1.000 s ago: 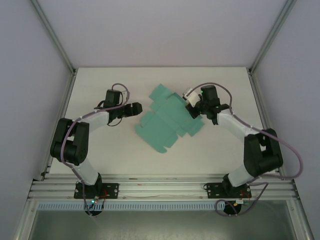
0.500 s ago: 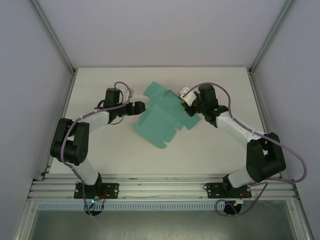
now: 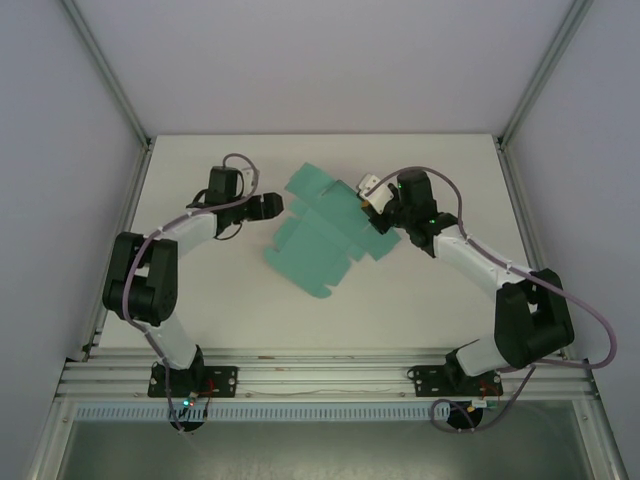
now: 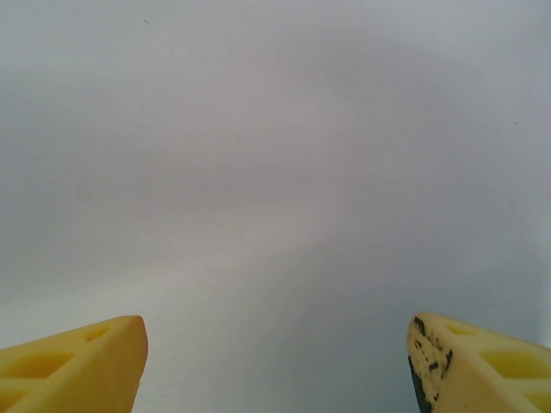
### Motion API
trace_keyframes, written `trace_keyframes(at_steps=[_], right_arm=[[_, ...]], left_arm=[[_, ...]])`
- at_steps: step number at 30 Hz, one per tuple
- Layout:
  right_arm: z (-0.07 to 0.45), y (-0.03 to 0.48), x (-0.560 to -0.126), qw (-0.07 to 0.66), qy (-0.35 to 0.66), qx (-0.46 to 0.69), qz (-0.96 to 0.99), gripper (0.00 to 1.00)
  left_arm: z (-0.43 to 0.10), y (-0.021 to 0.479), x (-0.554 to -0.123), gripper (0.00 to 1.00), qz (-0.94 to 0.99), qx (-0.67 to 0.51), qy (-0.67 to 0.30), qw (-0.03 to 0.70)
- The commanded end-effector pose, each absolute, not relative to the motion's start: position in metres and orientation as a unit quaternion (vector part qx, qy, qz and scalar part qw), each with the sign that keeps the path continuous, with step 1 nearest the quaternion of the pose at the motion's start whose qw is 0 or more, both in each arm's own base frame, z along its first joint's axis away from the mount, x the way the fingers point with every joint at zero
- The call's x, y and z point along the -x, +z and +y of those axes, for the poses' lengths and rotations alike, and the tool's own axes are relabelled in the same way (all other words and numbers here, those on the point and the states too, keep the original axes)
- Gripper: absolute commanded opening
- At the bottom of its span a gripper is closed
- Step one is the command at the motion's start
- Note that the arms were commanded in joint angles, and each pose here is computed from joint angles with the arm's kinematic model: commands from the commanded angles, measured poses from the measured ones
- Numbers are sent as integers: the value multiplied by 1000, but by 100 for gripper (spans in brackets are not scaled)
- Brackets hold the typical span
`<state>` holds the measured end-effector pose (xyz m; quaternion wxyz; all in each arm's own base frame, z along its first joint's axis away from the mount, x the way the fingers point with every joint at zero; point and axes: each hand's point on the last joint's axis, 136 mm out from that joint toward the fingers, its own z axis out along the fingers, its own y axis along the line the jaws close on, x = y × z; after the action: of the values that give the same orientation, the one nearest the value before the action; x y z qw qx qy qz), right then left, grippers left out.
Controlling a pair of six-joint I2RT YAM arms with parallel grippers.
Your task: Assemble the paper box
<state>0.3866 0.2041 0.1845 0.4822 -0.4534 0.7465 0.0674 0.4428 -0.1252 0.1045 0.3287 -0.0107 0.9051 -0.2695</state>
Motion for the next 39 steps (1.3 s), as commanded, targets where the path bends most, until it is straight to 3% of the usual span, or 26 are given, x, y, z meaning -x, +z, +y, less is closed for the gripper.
trace_keyframes(at_steps=[1, 20, 25, 29, 34, 39], right_arm=[[210, 196, -387, 502, 74, 450, 735, 0], [223, 208, -390, 516, 107, 450, 721, 0], [227, 213, -388, 523, 121, 450, 714, 0], [230, 214, -387, 524, 128, 452, 710, 0], [230, 216, -384, 525, 127, 458, 706, 0], [228, 219, -381, 522, 119, 467, 704, 0]], left_arm=[[-155, 115, -435, 78, 883, -53, -336, 325], [-225, 119, -407, 72, 798, -148, -516, 273], [-228, 111, -406, 54, 803, -147, -514, 264], [-229, 112, -407, 29, 803, -150, -513, 264], [-227, 108, -410, 7, 812, -148, -498, 265], [-220, 101, -416, 0, 836, -133, -459, 270]])
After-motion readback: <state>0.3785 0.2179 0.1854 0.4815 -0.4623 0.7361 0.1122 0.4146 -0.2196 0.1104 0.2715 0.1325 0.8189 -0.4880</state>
